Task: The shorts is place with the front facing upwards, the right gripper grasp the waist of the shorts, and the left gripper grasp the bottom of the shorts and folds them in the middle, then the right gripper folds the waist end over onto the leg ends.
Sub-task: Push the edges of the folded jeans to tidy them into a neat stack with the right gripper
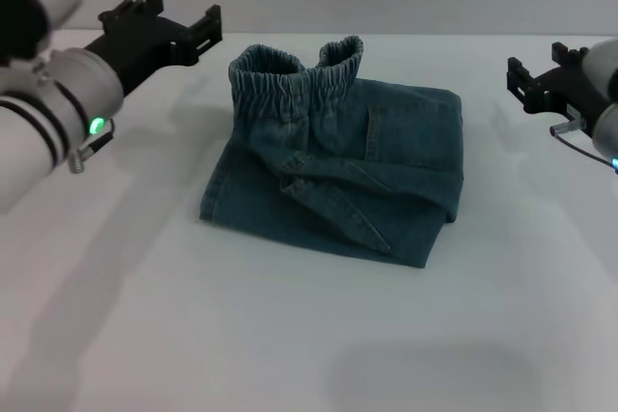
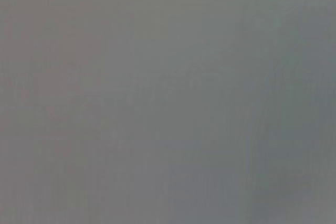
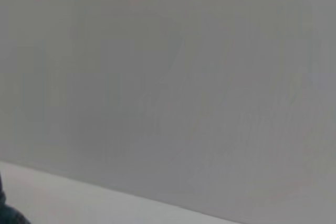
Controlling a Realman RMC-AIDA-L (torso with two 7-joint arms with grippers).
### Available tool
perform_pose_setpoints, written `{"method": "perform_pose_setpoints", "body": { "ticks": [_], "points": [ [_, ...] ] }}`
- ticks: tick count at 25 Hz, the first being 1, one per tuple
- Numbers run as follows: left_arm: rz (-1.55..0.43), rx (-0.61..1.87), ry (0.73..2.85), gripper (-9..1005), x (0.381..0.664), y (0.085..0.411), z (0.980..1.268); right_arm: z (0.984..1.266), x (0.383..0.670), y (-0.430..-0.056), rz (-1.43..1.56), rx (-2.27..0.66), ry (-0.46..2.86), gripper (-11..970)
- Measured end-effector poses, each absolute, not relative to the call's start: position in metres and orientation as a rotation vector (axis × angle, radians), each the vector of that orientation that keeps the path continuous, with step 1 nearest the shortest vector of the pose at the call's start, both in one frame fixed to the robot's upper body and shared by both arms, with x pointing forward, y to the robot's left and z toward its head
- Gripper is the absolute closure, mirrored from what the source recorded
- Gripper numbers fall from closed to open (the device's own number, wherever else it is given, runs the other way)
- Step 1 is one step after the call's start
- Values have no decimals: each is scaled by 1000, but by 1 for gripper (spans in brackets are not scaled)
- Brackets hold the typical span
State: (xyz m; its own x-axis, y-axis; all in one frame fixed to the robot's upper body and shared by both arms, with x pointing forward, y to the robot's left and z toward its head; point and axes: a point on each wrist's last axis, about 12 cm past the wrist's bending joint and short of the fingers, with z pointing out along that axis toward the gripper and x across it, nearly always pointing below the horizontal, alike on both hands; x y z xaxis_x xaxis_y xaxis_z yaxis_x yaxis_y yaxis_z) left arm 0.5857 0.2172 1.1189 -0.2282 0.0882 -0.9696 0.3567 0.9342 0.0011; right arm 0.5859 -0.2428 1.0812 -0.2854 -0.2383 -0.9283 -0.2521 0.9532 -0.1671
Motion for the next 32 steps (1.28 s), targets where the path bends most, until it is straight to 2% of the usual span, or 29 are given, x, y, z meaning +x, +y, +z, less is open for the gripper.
{"method": "perform_pose_setpoints", "body": {
  "ticks": [10, 14, 17, 22, 27, 29, 32],
  "points": [
    [-14, 467, 1676, 241, 572, 170, 1124, 1097, 602, -228, -338, -482, 1870, 435],
    [-30, 391, 1634, 241, 566, 157, 1127, 1113, 602, -225, -594, -399, 1797, 437],
    [-84, 379, 1597, 241, 561, 146, 1124, 1113, 592, -223, -669, -293, 1671, 438],
    [-208, 428, 1540, 242, 553, 126, 1116, 1086, 567, -228, -577, -130, 1603, 440],
    [-299, 475, 1501, 242, 546, 114, 1110, 1057, 534, -250, -442, 106, 1566, 442],
    [-317, 503, 1463, 242, 541, 109, 1111, 1048, 521, -262, -393, 184, 1553, 500],
    [-353, 528, 1442, 241, 536, 104, 1111, 1044, 517, -266, -386, 204, 1558, 586]
  ]
}}
